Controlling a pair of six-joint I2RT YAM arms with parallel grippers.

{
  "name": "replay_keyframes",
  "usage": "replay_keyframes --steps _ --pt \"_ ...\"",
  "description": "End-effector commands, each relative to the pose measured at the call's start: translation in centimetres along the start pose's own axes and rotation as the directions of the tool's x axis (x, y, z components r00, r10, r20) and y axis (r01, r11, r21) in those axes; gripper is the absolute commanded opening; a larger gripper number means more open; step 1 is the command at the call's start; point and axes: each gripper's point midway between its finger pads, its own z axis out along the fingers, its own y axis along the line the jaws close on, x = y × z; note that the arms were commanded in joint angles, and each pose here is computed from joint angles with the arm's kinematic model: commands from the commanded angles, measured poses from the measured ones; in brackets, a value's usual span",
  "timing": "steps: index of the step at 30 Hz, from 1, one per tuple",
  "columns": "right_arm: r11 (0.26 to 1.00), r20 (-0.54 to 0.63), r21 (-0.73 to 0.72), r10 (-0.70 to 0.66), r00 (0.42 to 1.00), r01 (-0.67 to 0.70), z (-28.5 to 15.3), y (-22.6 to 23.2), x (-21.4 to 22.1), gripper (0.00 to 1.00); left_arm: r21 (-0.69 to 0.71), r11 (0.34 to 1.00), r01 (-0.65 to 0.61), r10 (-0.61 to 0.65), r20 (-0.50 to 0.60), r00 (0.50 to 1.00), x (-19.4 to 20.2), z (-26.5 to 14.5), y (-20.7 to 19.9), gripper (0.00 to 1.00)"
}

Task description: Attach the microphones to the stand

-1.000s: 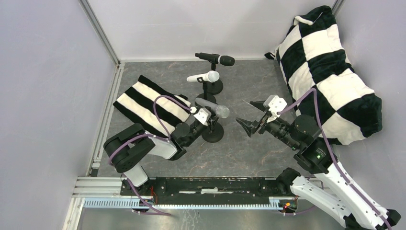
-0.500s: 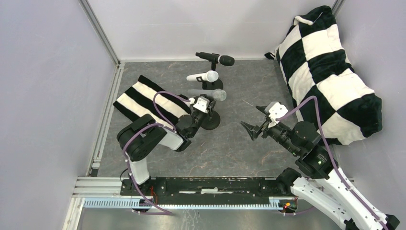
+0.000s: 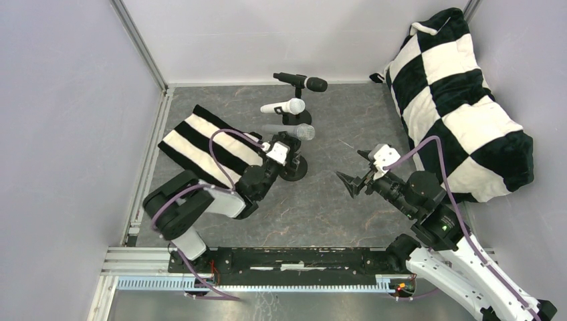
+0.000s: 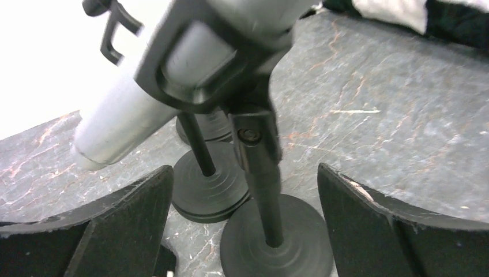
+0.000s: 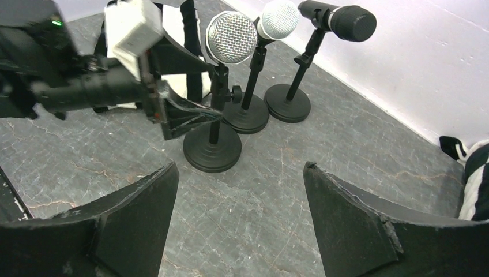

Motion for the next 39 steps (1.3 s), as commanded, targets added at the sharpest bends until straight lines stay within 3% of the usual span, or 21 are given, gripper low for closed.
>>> replay_keyframes --steps 1,4,6,7,9,14,21,28,39 --pt "0.998 -0.006 0.064 0.018 1.000 -0.017 -0.3 -1.0 0.3 0.86 -0.023 0.997 0.069 -0.069 0.013 0.998 -3.2 -2.8 -0.5 1.00" --pt "0.984 -0.079 0.174 0.050 0.996 -0.036 -0.8 -2.7 2.2 0.88 -0.043 0.983 0.178 -0.182 -0.098 0.978 -2.9 -4.9 -0.9 1.00" --pt "0.967 -0.135 0.250 0.089 0.987 -0.053 -1.3 -3.7 3.3 0.92 -0.094 0.961 0.260 -0.273 -0.173 0.946 -2.9 -6.2 -0.3 1.00" --pt "0.959 -0.158 0.276 0.105 0.982 -0.058 -1.5 -4.0 3.9 0.98 -0.137 0.944 0.299 -0.322 -0.191 0.927 -3.4 -7.0 0.4 1.00" --pt "0.942 -0.163 0.323 0.147 0.976 -0.088 -1.7 -4.5 4.6 0.98 -0.225 0.911 0.347 -0.396 -0.234 0.888 -3.5 -8.5 1.5 1.00" --pt "0.924 -0.211 0.366 0.201 0.957 -0.113 -1.7 -4.7 6.2 0.98 -0.311 0.874 0.372 -0.460 -0.286 0.841 -4.9 -12.4 3.8 1.00" --pt "0.919 -0.213 0.333 0.291 0.933 -0.211 -1.6 -3.5 7.4 0.98 -0.306 0.858 0.413 -0.492 -0.257 0.832 -8.0 -16.7 6.3 1.00" --pt "0.908 -0.260 0.279 0.383 0.886 -0.311 -1.6 -1.7 11.3 0.98 -0.318 0.897 0.306 -0.401 -0.297 0.867 -7.9 -18.6 8.0 1.00" --pt "0.897 -0.087 0.384 0.269 0.959 -0.216 -3.4 -4.9 9.4 0.98 -0.343 0.884 0.317 -0.406 -0.230 0.884 -8.9 -18.8 9.1 1.00"
